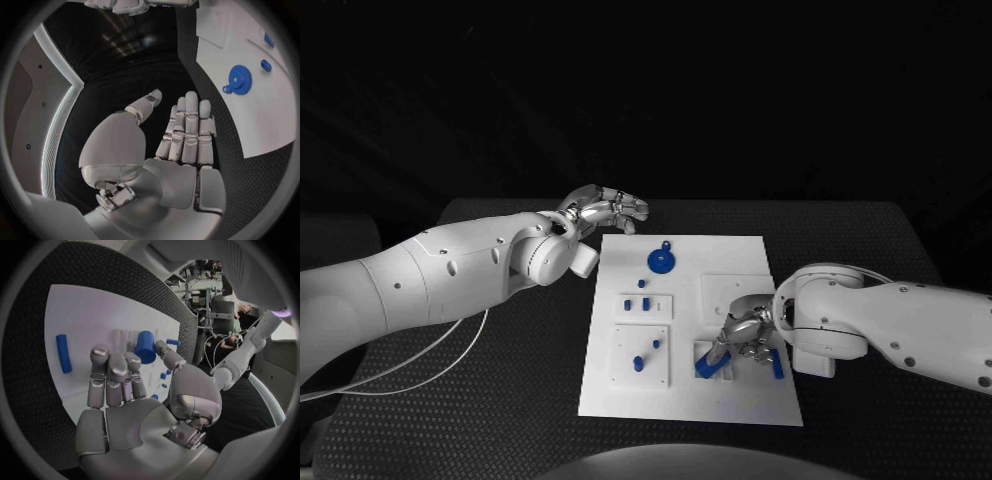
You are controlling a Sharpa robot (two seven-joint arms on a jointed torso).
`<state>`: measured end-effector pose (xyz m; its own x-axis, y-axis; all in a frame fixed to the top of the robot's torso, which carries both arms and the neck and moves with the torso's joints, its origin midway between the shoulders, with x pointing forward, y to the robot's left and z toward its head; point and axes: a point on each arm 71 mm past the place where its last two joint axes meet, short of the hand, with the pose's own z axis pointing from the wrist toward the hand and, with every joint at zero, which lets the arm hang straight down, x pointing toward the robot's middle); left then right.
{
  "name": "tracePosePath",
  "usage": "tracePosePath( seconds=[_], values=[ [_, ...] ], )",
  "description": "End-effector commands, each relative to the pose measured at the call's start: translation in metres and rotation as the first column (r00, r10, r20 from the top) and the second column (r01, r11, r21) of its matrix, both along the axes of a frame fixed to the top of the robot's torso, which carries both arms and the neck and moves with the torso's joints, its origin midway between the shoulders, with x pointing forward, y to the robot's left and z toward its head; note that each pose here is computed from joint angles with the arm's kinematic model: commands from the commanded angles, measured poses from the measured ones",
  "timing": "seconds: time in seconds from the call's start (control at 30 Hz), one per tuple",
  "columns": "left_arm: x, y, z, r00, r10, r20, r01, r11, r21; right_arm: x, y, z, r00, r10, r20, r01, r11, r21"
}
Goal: Assemble the parts on the task board
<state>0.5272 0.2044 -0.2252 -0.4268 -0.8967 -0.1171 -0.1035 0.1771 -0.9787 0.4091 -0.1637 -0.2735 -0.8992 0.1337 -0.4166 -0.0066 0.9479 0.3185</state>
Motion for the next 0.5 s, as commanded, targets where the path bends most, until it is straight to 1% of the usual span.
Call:
tracePosePath(
  seconds=[0.03,0.13,0.27,0.33,0.5],
  values=[
    [-0.0003,-0.0024,0.0012,1.000,-0.015,-0.001,0.015,1.000,-0.011,-0.0057,-0.0002,0.0021,0.999,-0.005,-0.033,0.006,1.000,0.027],
    [-0.0003,-0.0026,0.0012,1.000,-0.016,-0.001,0.016,1.000,-0.011,-0.0056,-0.0006,0.0053,0.999,-0.005,-0.033,0.006,0.999,0.032],
    [-0.0005,-0.0036,0.0012,1.000,-0.018,-0.001,0.018,1.000,-0.012,-0.0051,-0.0012,0.0053,0.999,-0.006,-0.041,0.007,0.999,0.032],
    [-0.0004,-0.0034,0.0011,1.000,-0.018,-0.002,0.018,1.000,-0.011,-0.0065,-0.0020,0.0052,0.998,-0.007,-0.056,0.010,0.999,0.038],
    [-0.0004,-0.0029,0.0009,1.000,-0.018,-0.004,0.018,1.000,-0.010,-0.0118,-0.0007,0.0053,0.995,0.013,-0.103,-0.008,0.999,0.050]
  ],
)
